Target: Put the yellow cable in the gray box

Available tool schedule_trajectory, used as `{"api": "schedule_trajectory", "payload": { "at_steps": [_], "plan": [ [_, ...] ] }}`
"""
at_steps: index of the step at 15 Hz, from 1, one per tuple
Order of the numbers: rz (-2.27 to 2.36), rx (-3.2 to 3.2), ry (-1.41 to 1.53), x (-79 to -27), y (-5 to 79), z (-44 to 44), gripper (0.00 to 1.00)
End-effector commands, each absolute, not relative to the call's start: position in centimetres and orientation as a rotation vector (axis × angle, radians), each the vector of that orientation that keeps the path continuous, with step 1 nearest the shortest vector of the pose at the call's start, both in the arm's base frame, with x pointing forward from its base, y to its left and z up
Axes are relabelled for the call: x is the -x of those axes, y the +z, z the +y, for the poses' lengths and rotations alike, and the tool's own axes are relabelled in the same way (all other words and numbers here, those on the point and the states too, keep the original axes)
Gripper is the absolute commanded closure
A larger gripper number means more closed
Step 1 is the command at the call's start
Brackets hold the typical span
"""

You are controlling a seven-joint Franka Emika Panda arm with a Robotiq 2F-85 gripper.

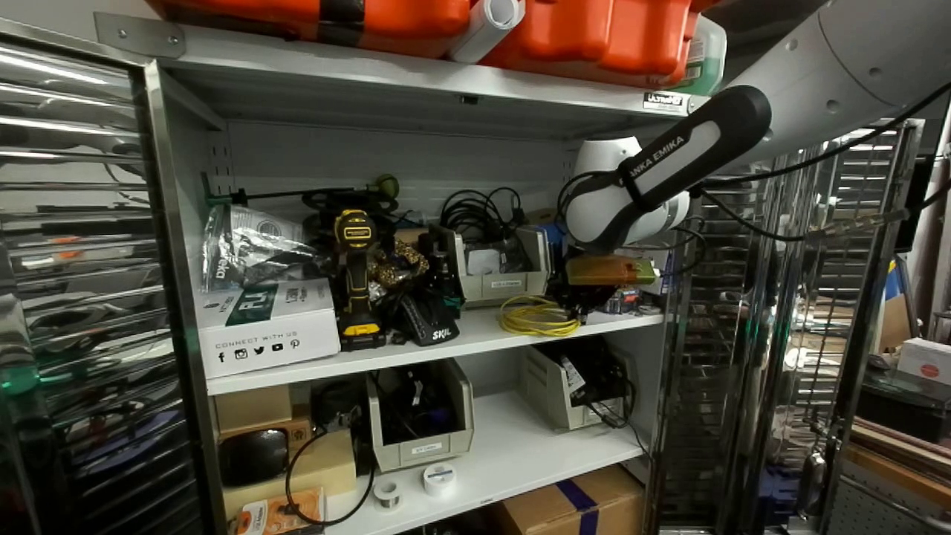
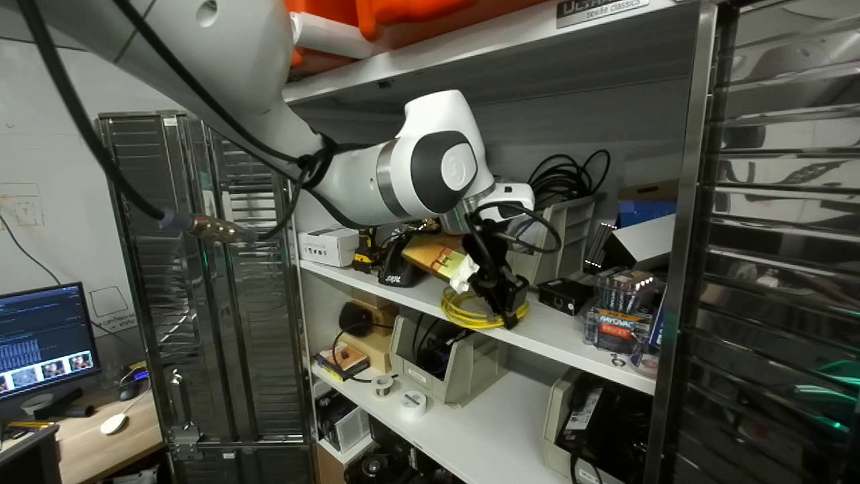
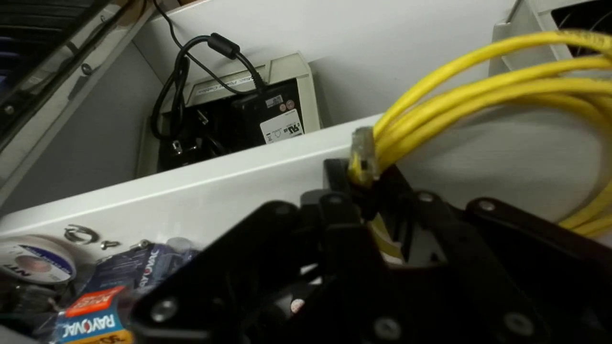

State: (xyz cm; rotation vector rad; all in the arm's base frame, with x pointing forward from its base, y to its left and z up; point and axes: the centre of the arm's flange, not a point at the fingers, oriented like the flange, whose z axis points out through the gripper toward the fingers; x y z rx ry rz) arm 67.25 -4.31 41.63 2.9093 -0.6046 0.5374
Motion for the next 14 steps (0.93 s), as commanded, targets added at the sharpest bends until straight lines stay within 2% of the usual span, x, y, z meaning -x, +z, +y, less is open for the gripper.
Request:
{"api": "schedule_trajectory", "payload": {
  "at_steps": [1,6,14],
  "plan": [
    [-0.602,-2.881,0.472,-65.8,42.5,-3.4,0.87],
    [-0.549,-2.831,0.568,-62.1,43.6,-2.1,0.86],
    [-0.691,-2.618,1.104,-58.4,49.3,0.0,0.86]
  ]
}}
